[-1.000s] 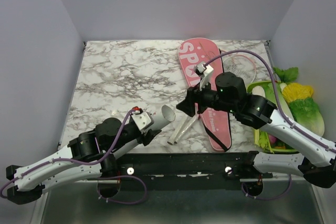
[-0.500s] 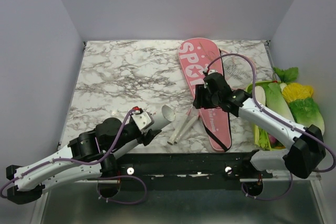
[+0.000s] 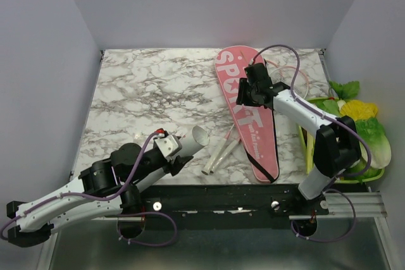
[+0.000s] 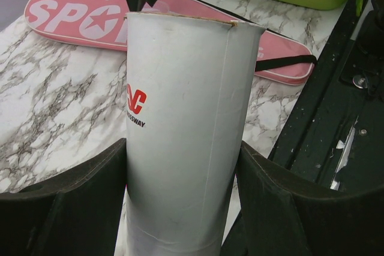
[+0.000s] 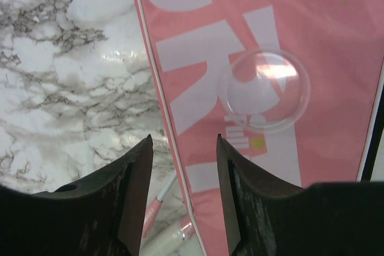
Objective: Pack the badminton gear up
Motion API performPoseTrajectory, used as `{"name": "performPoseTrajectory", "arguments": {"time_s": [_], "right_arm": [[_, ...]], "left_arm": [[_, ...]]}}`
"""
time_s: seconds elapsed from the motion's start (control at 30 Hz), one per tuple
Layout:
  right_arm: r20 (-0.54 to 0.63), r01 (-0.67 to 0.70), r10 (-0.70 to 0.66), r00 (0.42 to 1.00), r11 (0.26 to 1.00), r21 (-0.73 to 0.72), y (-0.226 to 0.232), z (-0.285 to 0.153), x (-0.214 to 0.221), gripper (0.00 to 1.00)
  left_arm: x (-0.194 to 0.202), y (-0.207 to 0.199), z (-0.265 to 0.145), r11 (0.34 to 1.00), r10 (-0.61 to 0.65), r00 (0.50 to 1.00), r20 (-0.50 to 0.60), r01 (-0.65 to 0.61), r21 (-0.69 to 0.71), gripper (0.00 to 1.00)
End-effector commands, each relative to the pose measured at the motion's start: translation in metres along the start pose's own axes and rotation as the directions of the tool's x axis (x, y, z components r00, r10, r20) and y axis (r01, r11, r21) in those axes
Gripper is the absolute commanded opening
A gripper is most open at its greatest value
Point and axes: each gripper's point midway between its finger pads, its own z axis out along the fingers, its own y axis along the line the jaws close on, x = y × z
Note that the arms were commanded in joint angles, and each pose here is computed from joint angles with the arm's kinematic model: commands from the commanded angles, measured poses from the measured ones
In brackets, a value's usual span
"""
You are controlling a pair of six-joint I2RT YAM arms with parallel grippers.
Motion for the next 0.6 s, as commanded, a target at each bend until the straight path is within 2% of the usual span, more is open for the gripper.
{"name": "performPoseTrajectory", "arguments": {"time_s": [0.0,0.13,0.57], "right_arm": [[0.026,0.008,-0.009,1.0,0.999,0.054,-0.008,0.019,-0.024,0.55],[0.021,0.007,-0.008,1.0,0.998,0.064,-0.01,0.03,-0.036,0.55],[-0.047,0.023,-0.017,0.999,0.991,0.131,-0.03,0.055,-0.022,0.52]], "left_arm": [[-0.009,0.0,0.0,0.995,-0.102,0.994,0.035,0.102,-0.02,0.0],[-0.006,0.0,0.002,0.995,-0.098,0.995,0.023,0.099,-0.022,0.0],[0.001,-0.001,0.007,0.995,-0.099,0.995,-0.019,0.098,-0.026,0.0]]}}
